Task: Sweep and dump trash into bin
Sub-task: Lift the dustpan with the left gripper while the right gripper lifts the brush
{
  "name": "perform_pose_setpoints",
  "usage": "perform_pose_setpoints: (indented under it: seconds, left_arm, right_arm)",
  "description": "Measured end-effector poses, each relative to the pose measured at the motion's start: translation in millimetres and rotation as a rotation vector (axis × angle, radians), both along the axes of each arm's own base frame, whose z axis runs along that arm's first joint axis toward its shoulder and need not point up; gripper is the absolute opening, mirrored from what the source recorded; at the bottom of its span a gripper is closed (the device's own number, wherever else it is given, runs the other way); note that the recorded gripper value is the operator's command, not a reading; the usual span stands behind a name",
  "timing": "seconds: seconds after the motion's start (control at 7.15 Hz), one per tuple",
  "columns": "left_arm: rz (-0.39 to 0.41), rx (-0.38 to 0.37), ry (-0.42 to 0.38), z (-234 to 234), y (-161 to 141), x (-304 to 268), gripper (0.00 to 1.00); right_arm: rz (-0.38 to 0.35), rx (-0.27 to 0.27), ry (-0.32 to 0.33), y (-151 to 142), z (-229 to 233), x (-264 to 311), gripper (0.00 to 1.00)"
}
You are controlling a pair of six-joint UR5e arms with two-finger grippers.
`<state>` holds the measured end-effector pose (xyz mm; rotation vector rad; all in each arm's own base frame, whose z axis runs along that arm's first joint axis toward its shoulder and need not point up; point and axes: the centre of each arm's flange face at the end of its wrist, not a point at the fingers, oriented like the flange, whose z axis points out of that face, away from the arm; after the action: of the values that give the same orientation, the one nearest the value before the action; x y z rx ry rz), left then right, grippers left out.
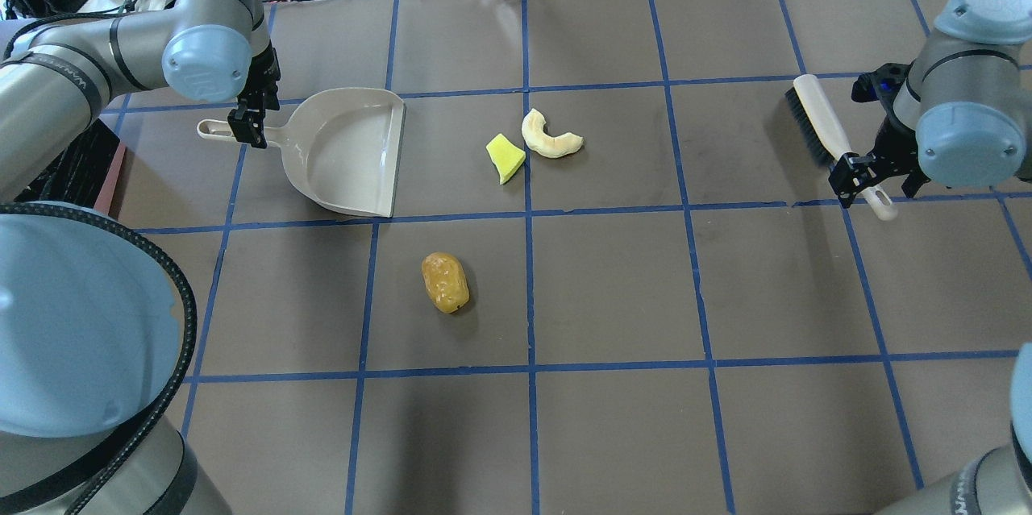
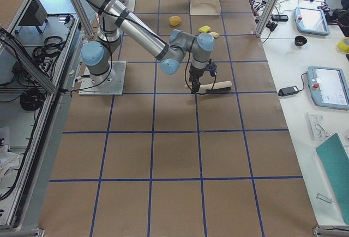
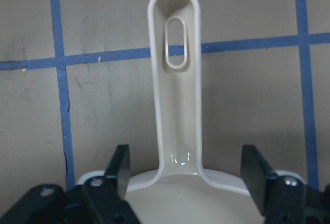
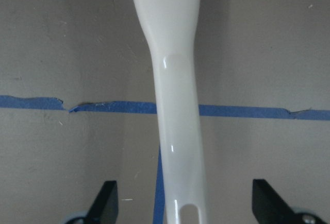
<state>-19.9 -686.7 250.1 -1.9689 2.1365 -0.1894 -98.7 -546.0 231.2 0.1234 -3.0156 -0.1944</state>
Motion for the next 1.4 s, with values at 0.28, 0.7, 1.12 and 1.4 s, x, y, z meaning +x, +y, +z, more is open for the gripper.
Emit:
perform_pose_setpoints:
  seconds: [0.28,0.7,1.12,1.4]
  left_arm:
    - [-0.008,-0.009,-0.023,-2,0,3,0.80]
    - [-0.014,-0.051,-0.034,-11,-3,8,0.54]
    - [-0.032,-0.039,-0.032,-16,1,10,0.00]
    - [-0.042,-0.037,-0.030,-16,2,10,0.00]
  right_arm:
    - [0.006,0.006,-0.005,0,-4,0,0.74]
    - [0.068,0.019,-0.016,-3,-13,-1,0.73]
    - [0.084,0.025,-0.020,-3,-12,-1,0.74]
    - [0.088,0.020,-0.018,-3,-7,-2,0.65]
